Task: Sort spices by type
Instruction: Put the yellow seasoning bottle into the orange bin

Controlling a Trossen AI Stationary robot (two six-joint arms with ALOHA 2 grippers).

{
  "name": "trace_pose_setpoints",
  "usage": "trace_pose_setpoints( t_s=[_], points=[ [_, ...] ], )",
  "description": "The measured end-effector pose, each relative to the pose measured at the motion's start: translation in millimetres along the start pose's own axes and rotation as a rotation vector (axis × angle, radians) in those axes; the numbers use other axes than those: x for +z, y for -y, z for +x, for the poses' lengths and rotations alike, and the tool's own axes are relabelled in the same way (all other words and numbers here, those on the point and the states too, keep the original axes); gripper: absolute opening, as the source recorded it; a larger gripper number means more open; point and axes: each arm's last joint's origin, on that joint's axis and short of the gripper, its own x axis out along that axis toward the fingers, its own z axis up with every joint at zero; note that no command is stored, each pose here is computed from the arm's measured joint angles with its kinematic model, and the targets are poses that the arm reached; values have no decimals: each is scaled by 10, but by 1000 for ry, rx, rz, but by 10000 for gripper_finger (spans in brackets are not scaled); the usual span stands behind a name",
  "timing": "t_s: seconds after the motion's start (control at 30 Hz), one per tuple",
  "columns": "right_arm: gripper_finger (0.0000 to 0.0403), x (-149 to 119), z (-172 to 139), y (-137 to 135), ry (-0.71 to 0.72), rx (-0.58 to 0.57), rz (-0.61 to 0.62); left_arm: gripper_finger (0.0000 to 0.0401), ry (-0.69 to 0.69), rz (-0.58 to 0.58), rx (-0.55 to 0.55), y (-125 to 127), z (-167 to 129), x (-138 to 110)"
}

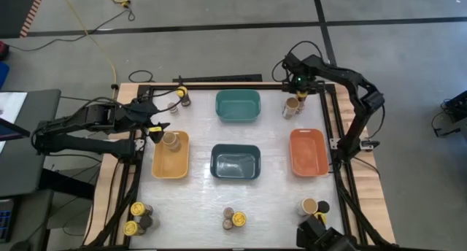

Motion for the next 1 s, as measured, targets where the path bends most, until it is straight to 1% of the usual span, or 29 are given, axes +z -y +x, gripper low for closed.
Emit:
trace_pose_setpoints(
  t_s=[0.17, 0.33, 0.47, 0.6, 0.77, 1.0],
  points=[
    [253, -23, -2, 21, -22, -21, -7, 316, 1, 0, 0, 0, 0, 1],
    [253, -30, -58, 44, -10, -10, -23, 316, 1, 0, 0, 1, 1, 1],
    [253, -45, -245, 127, 45, 26, -7, 316, 2, -2, -1, 1, 1, 2],
    [253, -114, -531, 280, 107, 74, 9, 316, -1, -1, 0, 5, 7, 3],
    [253, -371, -946, 523, 155, 130, -4, 316, -1, -1, 1, 5, 7, 3],
    [253, -912, -1446, 881, 196, 241, 10, 316, -1, -3, 1, 5, 7, 3]
  ],
)
